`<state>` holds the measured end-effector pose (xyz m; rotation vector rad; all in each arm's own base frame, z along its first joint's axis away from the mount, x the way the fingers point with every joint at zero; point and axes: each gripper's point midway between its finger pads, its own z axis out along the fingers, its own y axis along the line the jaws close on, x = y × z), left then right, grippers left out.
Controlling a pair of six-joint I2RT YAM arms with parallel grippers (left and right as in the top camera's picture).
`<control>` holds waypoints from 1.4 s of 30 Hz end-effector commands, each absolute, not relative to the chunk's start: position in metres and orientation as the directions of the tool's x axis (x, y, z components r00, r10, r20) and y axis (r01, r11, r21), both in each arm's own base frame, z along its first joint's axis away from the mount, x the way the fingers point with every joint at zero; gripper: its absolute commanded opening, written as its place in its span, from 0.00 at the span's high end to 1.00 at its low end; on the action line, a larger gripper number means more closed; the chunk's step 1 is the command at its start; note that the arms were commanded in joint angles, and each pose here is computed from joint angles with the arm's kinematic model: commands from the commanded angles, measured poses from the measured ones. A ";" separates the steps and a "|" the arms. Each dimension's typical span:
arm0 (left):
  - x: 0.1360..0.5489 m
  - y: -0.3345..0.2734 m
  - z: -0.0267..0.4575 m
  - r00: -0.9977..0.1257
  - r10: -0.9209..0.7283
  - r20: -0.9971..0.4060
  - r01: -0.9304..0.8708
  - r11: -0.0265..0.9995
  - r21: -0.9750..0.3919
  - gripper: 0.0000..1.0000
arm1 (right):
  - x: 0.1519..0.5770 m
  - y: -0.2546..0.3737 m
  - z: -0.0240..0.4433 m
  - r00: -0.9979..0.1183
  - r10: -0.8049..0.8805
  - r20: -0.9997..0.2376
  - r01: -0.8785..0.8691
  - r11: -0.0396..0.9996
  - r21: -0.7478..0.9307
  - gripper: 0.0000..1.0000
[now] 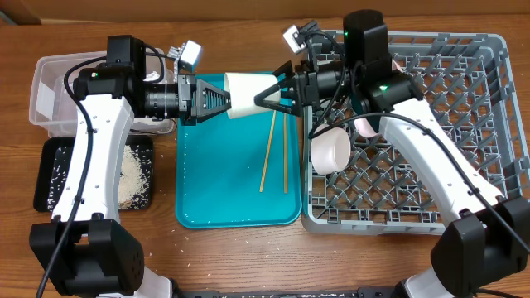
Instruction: Sort waste into correct bins and load items into the dishwasher
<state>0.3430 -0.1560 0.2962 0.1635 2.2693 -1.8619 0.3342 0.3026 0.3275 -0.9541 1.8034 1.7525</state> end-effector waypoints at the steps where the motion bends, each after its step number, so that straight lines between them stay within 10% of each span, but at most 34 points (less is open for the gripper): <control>1: 0.343 -0.156 0.302 -0.968 -0.043 -0.247 0.235 0.191 -0.953 0.95 | 0.321 0.311 0.332 -0.638 -0.192 -0.745 -0.741 -0.108 0.663 0.34; 10: 0.346 -0.154 0.293 -0.968 -0.044 -0.248 0.230 0.247 -0.941 0.46 | 0.320 0.311 0.337 -0.613 -0.186 -0.768 -0.759 -0.129 0.638 0.45; 15: 0.347 -0.153 0.292 -0.965 -0.046 -0.257 0.238 0.254 -0.937 0.35 | 0.341 0.290 0.342 -0.634 -0.138 -0.761 -0.758 -0.080 0.647 0.48; 25: 0.357 -0.149 0.285 -0.948 -0.046 -0.313 0.284 0.317 -0.905 0.24 | 0.434 0.161 0.298 -0.793 0.161 -0.588 -0.486 0.416 0.769 0.48; 32: 0.416 -0.078 0.208 -0.902 -0.153 -0.403 0.081 0.858 -0.507 0.17 | 0.369 0.105 0.269 -0.847 0.219 -0.483 -0.090 0.838 0.538 0.47; 42: 0.441 -0.052 0.206 -0.845 -0.205 -0.493 -0.015 0.932 -0.363 0.14 | 0.255 0.075 0.231 -0.916 0.340 -0.213 0.302 0.934 0.190 0.47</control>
